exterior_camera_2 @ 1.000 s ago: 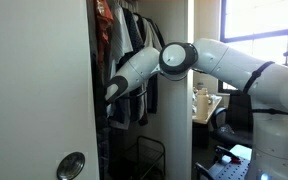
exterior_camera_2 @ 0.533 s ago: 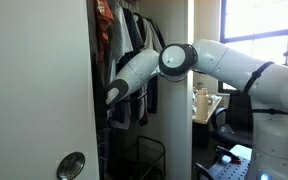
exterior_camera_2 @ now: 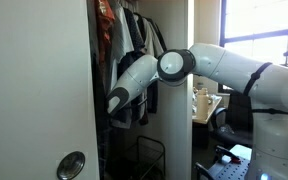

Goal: Move the brown pair of boots from the left to the right side of the closet

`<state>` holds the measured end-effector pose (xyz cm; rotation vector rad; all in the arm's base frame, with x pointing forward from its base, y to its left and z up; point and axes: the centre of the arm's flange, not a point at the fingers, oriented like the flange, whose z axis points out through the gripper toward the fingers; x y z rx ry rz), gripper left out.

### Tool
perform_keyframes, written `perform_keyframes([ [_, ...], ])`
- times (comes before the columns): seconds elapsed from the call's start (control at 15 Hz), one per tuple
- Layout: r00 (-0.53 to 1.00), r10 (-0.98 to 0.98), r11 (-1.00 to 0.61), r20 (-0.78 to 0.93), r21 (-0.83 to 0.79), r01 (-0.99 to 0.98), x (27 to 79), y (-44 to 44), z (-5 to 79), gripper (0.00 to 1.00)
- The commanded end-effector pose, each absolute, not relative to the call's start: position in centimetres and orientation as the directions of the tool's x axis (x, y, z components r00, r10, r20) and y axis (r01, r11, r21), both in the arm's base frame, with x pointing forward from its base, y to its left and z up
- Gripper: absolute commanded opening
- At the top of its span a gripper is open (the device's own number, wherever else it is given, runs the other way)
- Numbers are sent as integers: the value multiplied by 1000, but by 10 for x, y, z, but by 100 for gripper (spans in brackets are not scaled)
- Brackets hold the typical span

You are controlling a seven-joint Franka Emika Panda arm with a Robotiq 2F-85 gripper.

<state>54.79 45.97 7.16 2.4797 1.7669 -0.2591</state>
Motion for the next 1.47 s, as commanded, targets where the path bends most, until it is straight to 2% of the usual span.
perform_keyframes([
  [0.0,344,930,-345,-130,16,938,548,498,65,100],
  [0.47,341,931,-336,-127,63,940,559,494,62,100],
  [0.87,457,882,-461,-111,-8,887,576,480,85,100],
  [1.4,575,813,-579,-97,-17,815,603,452,103,100],
])
